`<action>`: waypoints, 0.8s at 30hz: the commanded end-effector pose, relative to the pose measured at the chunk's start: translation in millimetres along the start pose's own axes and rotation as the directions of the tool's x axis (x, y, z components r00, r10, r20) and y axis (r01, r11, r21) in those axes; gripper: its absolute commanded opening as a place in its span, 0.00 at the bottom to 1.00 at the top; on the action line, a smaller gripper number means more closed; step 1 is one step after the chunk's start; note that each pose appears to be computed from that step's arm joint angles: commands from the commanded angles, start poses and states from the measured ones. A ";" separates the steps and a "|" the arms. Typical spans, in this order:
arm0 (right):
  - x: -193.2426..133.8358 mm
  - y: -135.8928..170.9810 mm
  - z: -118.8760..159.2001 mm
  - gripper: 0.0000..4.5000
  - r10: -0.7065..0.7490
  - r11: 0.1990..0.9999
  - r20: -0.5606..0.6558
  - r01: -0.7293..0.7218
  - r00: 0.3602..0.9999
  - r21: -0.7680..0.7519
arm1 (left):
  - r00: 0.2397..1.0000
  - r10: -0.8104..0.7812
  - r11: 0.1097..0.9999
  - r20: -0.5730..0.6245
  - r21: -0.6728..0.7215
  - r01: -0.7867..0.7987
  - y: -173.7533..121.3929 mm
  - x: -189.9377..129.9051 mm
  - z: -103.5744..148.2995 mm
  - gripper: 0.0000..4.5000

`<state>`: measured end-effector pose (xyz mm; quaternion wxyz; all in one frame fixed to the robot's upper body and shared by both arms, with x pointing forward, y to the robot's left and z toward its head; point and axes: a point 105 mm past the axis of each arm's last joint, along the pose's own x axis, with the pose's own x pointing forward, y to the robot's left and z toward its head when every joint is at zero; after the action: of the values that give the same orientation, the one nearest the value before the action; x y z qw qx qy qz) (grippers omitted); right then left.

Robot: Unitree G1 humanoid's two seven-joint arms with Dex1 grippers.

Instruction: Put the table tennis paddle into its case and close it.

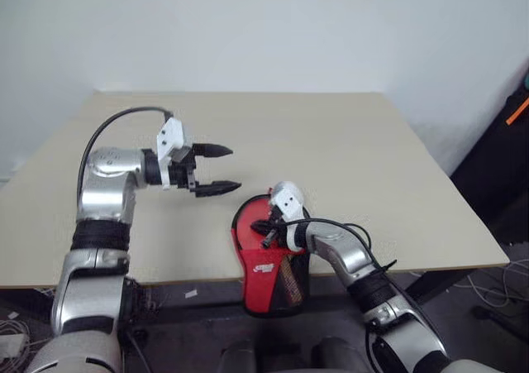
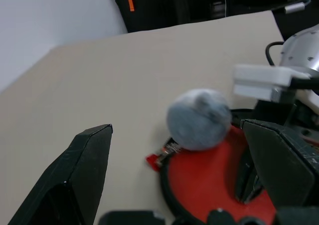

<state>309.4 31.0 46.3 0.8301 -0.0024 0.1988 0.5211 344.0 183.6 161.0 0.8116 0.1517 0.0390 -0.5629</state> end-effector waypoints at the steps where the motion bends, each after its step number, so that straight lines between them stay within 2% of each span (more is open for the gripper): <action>1: -21.3 3.5 -12.6 0.35 0.016 0.999 -0.056 -0.013 0.998 0.044 | 0.995 0.057 0.998 0.077 -0.033 -0.054 -10.7 1.5 3.0 0.87; 3: -36.3 4.2 -5.5 0.48 0.016 0.999 -0.045 -0.014 0.999 0.039 | 0.993 0.076 0.994 0.087 -0.085 -0.068 -21.6 6.2 -9.2 0.74; 7: -65.9 -2.5 12.6 0.82 -0.014 1.000 -0.024 0.014 1.000 0.014 | 0.990 0.107 0.981 0.093 -0.170 -0.090 -36.4 18.6 -29.5 0.41; 9: -80.6 -8.9 23.3 0.93 -0.037 0.999 -0.012 0.037 0.999 0.000 | 0.988 0.119 0.974 0.097 -0.202 -0.097 -40.4 25.6 -37.4 0.29; 10: -87.9 -12.2 28.6 1.00 -0.046 0.999 -0.009 0.045 0.999 -0.009 | 0.988 0.120 0.972 0.096 -0.215 -0.097 -42.1 29.3 -40.9 0.19; 12: -102.4 -21.8 40.4 1.00 -0.074 0.997 -0.001 0.074 0.997 -0.034 | 0.990 0.116 0.967 0.086 -0.238 -0.093 -44.4 37.2 -49.4 0.05; 13: -108.9 -29.4 46.7 1.00 -0.102 0.993 0.003 0.102 0.995 -0.057 | 0.990 0.115 0.966 0.077 -0.241 -0.094 -44.7 42.1 -53.6 0.01; 18: -118.9 -55.5 66.5 1.00 -0.181 0.980 0.031 0.183 0.983 -0.082 | 0.993 0.107 0.967 0.040 -0.239 -0.094 -42.2 61.0 -63.4 0.01; 24: -103.3 -63.3 74.3 1.00 -0.188 0.978 0.053 0.192 0.981 -0.084 | 0.997 0.074 0.967 -0.006 -0.245 -0.073 -41.1 74.3 -74.8 0.01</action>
<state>343.1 -76.8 119.9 0.8746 -0.0369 0.1890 0.4450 335.6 131.3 54.3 0.8476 0.0355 0.1207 -0.5154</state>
